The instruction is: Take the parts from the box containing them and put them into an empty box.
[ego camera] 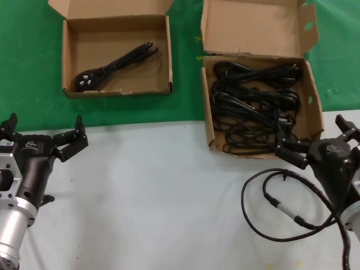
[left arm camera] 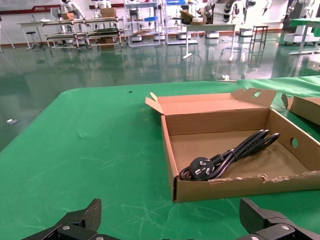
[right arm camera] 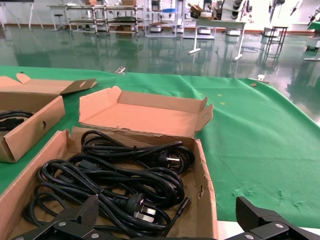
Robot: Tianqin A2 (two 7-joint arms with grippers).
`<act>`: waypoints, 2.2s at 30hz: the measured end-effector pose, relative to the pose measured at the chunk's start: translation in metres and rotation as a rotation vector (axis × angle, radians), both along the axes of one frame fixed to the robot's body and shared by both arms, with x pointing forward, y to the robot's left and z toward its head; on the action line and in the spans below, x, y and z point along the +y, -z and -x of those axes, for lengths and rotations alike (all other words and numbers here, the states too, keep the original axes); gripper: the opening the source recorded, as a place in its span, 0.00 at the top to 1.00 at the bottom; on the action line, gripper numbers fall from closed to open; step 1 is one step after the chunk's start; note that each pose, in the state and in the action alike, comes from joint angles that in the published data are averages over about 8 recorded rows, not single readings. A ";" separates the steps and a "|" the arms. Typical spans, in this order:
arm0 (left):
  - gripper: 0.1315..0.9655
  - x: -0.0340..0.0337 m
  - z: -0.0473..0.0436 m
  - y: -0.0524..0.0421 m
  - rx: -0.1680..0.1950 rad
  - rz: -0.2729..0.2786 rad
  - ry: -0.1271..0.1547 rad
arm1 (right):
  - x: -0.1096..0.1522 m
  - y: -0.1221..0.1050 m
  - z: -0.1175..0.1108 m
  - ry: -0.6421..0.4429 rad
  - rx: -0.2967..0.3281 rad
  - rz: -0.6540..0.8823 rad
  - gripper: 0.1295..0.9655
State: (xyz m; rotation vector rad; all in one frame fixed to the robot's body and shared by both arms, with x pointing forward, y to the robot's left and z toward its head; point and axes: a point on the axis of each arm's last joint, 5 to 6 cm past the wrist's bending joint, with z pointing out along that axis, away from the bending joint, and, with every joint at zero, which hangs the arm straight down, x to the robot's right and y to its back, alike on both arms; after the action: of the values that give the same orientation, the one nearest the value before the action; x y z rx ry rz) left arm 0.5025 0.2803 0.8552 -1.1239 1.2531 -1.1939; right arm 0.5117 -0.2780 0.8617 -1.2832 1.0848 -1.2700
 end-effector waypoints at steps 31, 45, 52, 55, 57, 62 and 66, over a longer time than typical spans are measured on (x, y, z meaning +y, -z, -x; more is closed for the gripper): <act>0.00 0.0000 0.0000 0.0000 0.000 0.000 0.000 | 0.000 0.000 0.000 0.000 0.000 0.000 0.00; 0.00 0.0000 0.0000 0.0000 0.000 0.000 0.000 | 0.000 0.000 0.000 0.000 0.000 0.000 0.00; 0.00 0.0000 0.0000 0.0000 0.000 0.000 0.000 | 0.000 0.000 0.000 0.000 0.000 0.000 0.00; 0.00 0.0000 0.0000 0.0000 0.000 0.000 0.000 | 0.000 0.000 0.000 0.000 0.000 0.000 0.00; 0.00 0.0000 0.0000 0.0000 0.000 0.000 0.000 | 0.000 0.000 0.000 0.000 0.000 0.000 0.00; 0.00 0.0000 0.0000 0.0000 0.000 0.000 0.000 | 0.000 0.000 0.000 0.000 0.000 0.000 0.00; 0.00 0.0000 0.0000 0.0000 0.000 0.000 0.000 | 0.000 0.000 0.000 0.000 0.000 0.000 0.00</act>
State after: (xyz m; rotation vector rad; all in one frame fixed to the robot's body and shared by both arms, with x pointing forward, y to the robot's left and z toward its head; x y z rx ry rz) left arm 0.5025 0.2803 0.8552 -1.1239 1.2531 -1.1939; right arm 0.5117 -0.2780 0.8617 -1.2832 1.0848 -1.2700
